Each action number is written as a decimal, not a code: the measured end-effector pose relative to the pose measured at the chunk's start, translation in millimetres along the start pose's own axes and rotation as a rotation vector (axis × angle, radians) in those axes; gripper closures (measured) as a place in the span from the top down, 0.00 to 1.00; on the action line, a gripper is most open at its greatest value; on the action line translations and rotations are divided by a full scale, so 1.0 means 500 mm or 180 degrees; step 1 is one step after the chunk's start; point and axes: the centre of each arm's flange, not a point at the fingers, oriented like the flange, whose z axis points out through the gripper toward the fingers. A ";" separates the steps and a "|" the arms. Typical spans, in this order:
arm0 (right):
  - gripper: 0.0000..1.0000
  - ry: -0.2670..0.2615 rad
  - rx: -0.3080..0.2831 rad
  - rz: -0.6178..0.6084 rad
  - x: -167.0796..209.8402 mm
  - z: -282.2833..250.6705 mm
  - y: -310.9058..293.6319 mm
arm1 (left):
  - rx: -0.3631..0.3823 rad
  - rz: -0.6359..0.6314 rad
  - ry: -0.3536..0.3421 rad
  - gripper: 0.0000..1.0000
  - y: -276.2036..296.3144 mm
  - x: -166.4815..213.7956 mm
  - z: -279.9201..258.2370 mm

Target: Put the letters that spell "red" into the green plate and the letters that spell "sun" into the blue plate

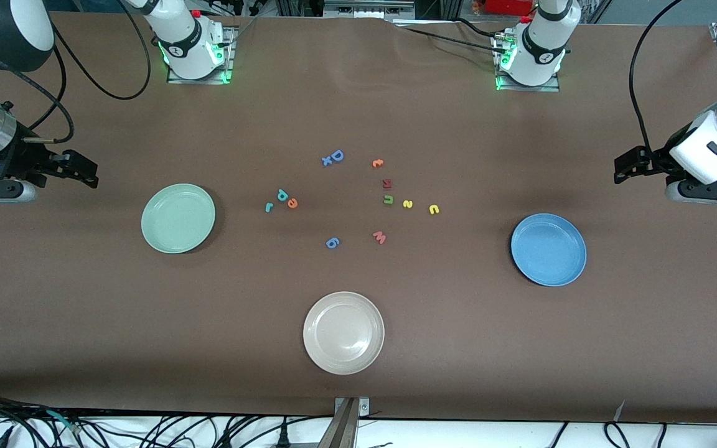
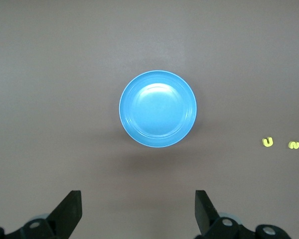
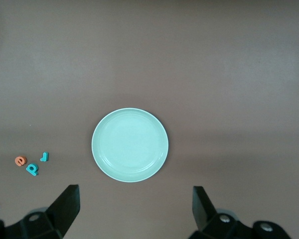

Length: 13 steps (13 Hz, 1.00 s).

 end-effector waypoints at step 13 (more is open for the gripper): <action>1.00 -0.0029 -0.0001 -0.0030 0.004 0.010 -0.009 | 0.0000 0.0000 0.0000 1.00 0.000 0.000 0.000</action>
